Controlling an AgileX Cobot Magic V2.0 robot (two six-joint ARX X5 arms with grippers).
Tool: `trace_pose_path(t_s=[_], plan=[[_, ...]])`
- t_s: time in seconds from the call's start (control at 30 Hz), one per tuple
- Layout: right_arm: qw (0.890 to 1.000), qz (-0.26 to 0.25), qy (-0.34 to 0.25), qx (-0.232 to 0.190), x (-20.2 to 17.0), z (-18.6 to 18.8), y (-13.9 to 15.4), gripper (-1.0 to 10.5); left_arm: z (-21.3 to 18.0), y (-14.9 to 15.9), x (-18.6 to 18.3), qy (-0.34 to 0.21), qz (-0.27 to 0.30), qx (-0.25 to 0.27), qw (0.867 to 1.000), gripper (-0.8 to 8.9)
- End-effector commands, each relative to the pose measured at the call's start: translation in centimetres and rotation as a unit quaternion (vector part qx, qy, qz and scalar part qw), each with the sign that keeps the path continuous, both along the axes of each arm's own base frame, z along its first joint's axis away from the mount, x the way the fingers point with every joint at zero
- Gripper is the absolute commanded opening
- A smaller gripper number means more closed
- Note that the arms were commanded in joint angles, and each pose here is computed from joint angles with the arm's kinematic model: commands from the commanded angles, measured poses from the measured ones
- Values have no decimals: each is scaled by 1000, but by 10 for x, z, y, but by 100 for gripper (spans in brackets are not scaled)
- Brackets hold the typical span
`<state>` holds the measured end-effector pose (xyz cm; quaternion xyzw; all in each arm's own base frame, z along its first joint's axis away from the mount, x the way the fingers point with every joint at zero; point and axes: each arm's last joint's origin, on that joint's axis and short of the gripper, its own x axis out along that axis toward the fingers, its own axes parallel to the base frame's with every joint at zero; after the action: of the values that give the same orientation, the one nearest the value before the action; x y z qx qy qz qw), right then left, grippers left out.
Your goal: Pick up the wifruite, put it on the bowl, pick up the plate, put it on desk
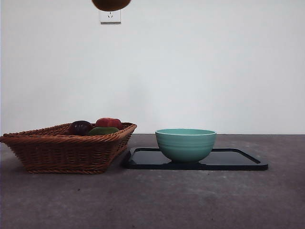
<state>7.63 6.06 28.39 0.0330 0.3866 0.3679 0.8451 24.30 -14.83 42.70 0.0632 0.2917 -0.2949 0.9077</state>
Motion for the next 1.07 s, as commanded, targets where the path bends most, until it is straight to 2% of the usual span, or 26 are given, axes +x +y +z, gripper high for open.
trace_pose_path(t_s=[0.03,0.37,0.67,0.8,1.07], plan=[[1000,1,-11,7,1,4,1,172,-8,4,0,15,27,-11,999,122],[1000,1,-15,10,1,5,2,172,-94,21,11,70,115,-19,991,122],[1000,1,-15,10,1,5,2,172,-161,25,16,80,201,-34,976,122],[1000,0,-17,13,2,5,2,172,-185,25,18,91,223,-26,970,122],[1000,-2,-19,16,2,6,2,172,-224,16,36,124,228,4,966,122]])
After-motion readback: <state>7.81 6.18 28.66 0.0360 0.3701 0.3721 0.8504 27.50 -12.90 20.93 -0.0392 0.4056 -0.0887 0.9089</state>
